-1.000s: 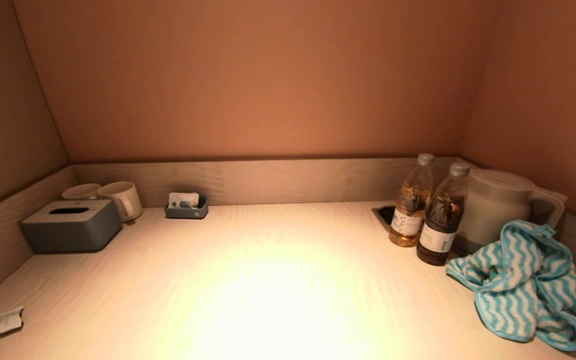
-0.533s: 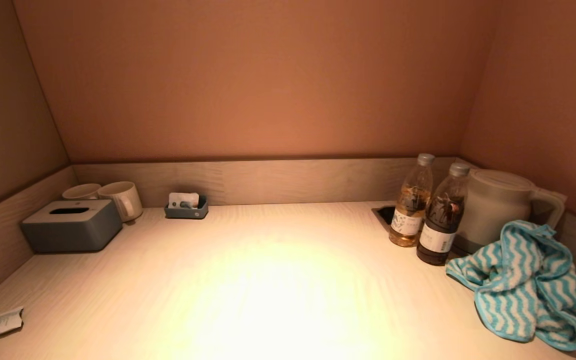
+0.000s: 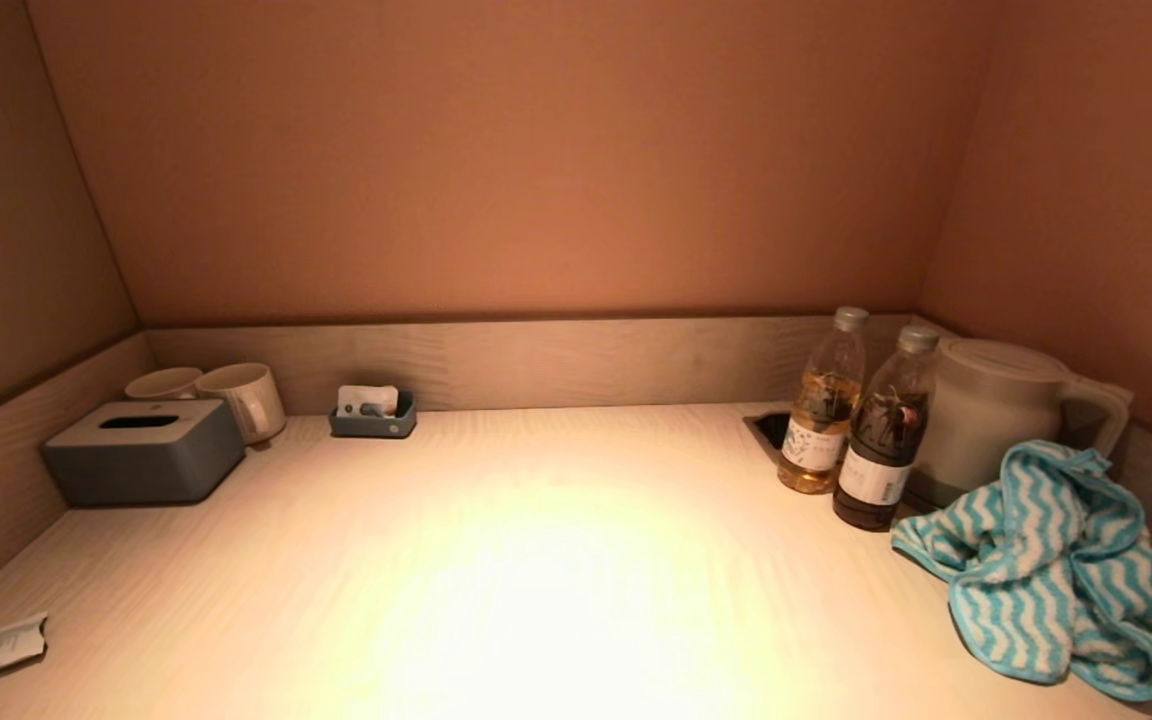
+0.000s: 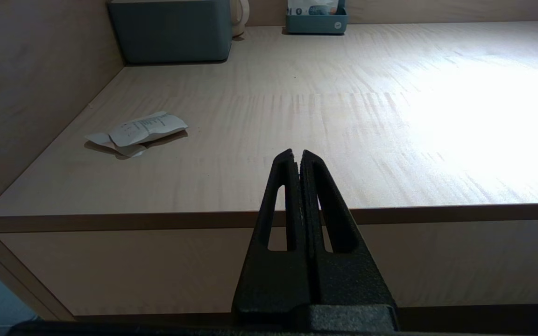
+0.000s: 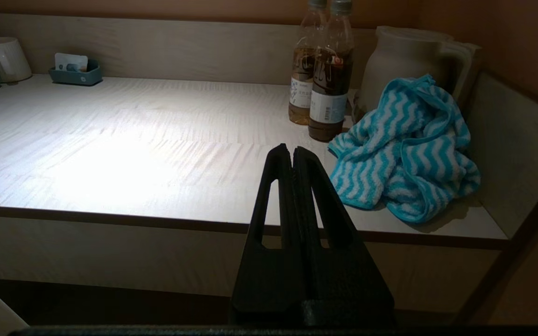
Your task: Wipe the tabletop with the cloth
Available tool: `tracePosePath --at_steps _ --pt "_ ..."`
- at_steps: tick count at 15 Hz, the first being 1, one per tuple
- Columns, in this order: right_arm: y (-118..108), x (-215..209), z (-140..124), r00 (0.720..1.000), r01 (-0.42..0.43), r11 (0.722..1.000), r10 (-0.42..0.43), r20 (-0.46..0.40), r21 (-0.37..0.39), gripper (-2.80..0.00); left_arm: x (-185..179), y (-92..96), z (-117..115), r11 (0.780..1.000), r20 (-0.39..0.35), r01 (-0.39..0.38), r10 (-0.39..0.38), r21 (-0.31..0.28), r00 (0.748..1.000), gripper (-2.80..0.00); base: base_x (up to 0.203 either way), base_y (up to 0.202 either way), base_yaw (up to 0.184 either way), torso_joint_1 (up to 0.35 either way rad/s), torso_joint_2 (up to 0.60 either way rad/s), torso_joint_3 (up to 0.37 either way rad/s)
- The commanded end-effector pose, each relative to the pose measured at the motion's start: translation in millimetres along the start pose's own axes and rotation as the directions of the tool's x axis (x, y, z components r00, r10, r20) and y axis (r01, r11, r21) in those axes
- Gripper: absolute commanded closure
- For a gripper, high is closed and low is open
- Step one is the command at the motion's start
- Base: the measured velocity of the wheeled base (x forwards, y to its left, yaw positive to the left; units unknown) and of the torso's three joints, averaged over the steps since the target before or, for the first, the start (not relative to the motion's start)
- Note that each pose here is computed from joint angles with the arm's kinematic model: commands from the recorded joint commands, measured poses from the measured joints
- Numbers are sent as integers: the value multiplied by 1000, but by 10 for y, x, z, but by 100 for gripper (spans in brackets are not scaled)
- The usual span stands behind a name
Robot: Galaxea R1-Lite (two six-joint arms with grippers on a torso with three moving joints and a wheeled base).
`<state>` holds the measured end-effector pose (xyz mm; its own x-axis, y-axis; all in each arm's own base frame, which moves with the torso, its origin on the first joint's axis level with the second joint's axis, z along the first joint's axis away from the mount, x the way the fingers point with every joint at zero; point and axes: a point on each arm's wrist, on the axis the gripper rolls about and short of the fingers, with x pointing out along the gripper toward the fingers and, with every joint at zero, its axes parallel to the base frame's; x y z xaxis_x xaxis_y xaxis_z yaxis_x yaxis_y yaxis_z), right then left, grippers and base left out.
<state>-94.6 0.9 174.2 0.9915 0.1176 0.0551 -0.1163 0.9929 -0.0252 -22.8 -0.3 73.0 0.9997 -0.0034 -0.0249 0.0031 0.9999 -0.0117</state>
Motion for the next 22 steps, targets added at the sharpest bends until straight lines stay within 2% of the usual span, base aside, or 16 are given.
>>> tracePosePath --at_steps 1,4,6,8,12,14,22 --pt "0 4 -52 1000 -1 1000 1 31 -1 0 0 0 0 1000 0 0 0 -1 1000 0 0 0 0 0 0 0" --pt "-15 139 -100 996 12 1000 -10 94 -21 0 0 0 0 1000 0 0 0 -1 1000 0 0 0 0 0 0 0" --pt "-29 251 -143 985 32 999 -26 170 -37 0 0 0 0 1000 0 0 0 -1 1000 0 0 0 0 0 0 0" --pt "-42 393 -276 974 43 997 -29 223 -59 0 0 0 0 1000 0 0 0 -1 1000 0 0 0 0 0 0 0" --pt "-57 592 -622 972 61 993 -36 233 -100 0 0 0 0 1000 0 0 0 -1 1000 0 0 0 0 0 0 0" --pt "-59 627 -720 977 60 993 -38 208 -100 0 0 0 0 1000 0 0 0 -1 1000 0 0 0 0 0 0 0" --pt "-60 652 -835 991 53 995 -42 125 -84 0 0 0 0 1000 0 0 0 -1 1000 0 0 0 0 0 0 0"
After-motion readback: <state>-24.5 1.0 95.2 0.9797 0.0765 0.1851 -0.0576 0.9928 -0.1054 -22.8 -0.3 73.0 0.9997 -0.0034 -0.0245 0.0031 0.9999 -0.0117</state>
